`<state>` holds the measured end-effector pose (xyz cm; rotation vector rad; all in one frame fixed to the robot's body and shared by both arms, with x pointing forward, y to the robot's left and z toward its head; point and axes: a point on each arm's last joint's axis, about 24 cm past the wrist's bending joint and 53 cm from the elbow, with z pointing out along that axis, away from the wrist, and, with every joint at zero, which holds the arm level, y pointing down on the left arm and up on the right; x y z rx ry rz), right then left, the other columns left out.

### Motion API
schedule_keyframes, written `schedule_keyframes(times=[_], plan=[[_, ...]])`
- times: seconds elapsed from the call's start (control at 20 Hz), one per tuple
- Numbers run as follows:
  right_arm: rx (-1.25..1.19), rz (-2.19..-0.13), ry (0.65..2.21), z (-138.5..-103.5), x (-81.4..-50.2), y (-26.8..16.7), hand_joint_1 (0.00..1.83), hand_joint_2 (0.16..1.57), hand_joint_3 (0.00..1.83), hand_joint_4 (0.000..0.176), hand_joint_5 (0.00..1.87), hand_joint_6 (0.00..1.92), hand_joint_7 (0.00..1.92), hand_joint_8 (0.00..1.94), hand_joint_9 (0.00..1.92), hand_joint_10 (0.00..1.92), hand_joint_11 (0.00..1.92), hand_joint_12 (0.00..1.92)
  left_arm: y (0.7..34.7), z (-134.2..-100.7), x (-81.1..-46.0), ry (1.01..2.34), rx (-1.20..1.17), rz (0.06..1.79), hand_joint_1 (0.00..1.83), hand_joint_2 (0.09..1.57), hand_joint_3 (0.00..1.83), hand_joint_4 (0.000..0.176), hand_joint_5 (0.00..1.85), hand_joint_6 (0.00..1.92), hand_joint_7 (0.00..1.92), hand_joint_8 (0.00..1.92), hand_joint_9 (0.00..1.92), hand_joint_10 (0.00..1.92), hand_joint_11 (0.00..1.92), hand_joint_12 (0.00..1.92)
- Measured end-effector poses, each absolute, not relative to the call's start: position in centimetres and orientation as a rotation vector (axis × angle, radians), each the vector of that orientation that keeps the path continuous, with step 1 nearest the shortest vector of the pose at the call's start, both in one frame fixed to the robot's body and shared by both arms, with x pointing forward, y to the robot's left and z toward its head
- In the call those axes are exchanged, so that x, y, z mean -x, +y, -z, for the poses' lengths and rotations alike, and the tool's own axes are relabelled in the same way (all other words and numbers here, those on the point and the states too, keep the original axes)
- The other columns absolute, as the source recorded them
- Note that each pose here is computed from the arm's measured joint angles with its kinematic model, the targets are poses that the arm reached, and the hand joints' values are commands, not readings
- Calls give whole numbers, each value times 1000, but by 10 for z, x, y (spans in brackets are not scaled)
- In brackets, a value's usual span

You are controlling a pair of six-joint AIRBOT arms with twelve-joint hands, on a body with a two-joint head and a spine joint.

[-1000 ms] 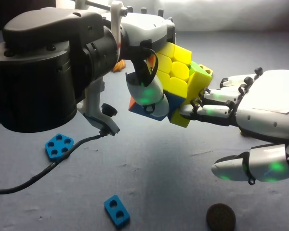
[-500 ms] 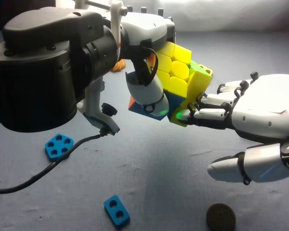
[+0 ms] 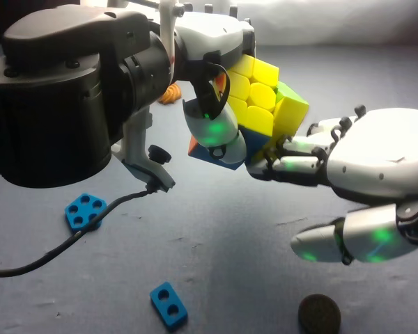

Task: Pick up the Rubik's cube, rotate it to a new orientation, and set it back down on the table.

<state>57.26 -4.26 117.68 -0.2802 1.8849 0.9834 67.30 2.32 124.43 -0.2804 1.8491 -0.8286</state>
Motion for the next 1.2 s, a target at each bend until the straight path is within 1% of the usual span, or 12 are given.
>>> schedule_keyframes(times=[0.15, 0.2, 0.25, 0.45, 0.5, 0.7, 0.95, 1.0, 1.05, 1.1, 1.15, 1.2], plan=[[269, -986, 1885, -1177, -575, -43, 1, 1257, 2, 0, 68, 2, 266, 1286, 246, 1825, 159, 1921, 24, -1244, -674, 1848, 285, 829, 1128, 1097, 3, 0, 233, 1494, 183, 1592, 136, 1672, 49, 1848], [276, -977, 1883, -1176, -577, -43, 4, 1258, 2, 0, 70, 2, 272, 1268, 253, 1810, 168, 1921, 24, -1245, -674, 1847, 282, 826, 1100, 1124, 10, 0, 186, 1555, 156, 1624, 122, 1696, 57, 1852], [278, -964, 1881, -1175, -581, -43, 4, 1255, 0, 0, 90, 8, 292, 1261, 271, 1804, 167, 1921, 25, -1245, -674, 1845, 281, 821, 1128, 1109, 1, 0, 233, 1519, 179, 1605, 145, 1672, 79, 1837], [243, -950, 1901, -1173, -592, -39, 0, 1252, 0, 0, 89, 5, 276, 1275, 254, 1810, 158, 1921, 28, -1247, -677, 1835, 283, 809, 1145, 1112, 3, 0, 219, 1505, 160, 1613, 137, 1680, 34, 1856], [242, -951, 1901, -1173, -592, -38, 0, 1253, 0, 0, 73, 1, 262, 1294, 248, 1821, 164, 1921, 29, -1247, -678, 1836, 288, 810, 1150, 1132, 7, 0, 228, 1464, 166, 1585, 140, 1646, 32, 1842], [240, -949, 1901, -1173, -593, -39, 13, 1250, 0, 0, 82, 6, 283, 1287, 268, 1825, 162, 1921, 28, -1247, -677, 1836, 287, 811, 1137, 1118, 1, 0, 190, 1528, 172, 1578, 141, 1640, 35, 1832], [176, -965, 1934, -1167, -594, -43, 11, 1250, 0, 0, 99, 12, 281, 1292, 258, 1841, 177, 1921, 28, -1247, -677, 1836, 288, 811, 1122, 1133, 5, 0, 230, 1499, 173, 1587, 142, 1640, 29, 1830], [180, -962, 1939, -1165, -594, -43, 7, 1251, 0, 0, 98, 10, 274, 1289, 249, 1837, 167, 1921, 28, -1247, -677, 1837, 291, 816, 996, 1285, 16, 0, 508, 1576, 172, 1615, 140, 1666, 33, 1853], [183, -959, 1945, -1163, -593, -44, 8, 1253, 0, 0, 97, 9, 273, 1289, 257, 1837, 176, 1921, 27, -1247, -677, 1837, 290, 819, 1124, 1174, 0, 0, 327, 1515, 208, 1592, 172, 1646, 63, 1833], [187, -954, 1949, -1161, -592, -44, 1, 1261, 3, 0, 89, 5, 260, 1286, 238, 1832, 156, 1921, 27, -1247, -677, 1837, 289, 818, 1170, 1129, 0, 0, 270, 1491, 210, 1586, 170, 1653, 62, 1835], [182, -953, 1953, -1161, -593, -45, 9, 1261, 2, 0, 85, 3, 271, 1290, 244, 1832, 154, 1921, 28, -1247, -677, 1836, 290, 817, 1164, 1136, 0, 0, 209, 1534, 180, 1623, 141, 1682, 29, 1860], [180, -948, 1956, -1160, -595, -48, 3, 1260, 1, 0, 79, 2, 274, 1280, 257, 1812, 160, 1921, 29, -1247, -678, 1835, 292, 813, 1164, 1115, 0, 0, 217, 1520, 186, 1615, 147, 1682, 41, 1865]])
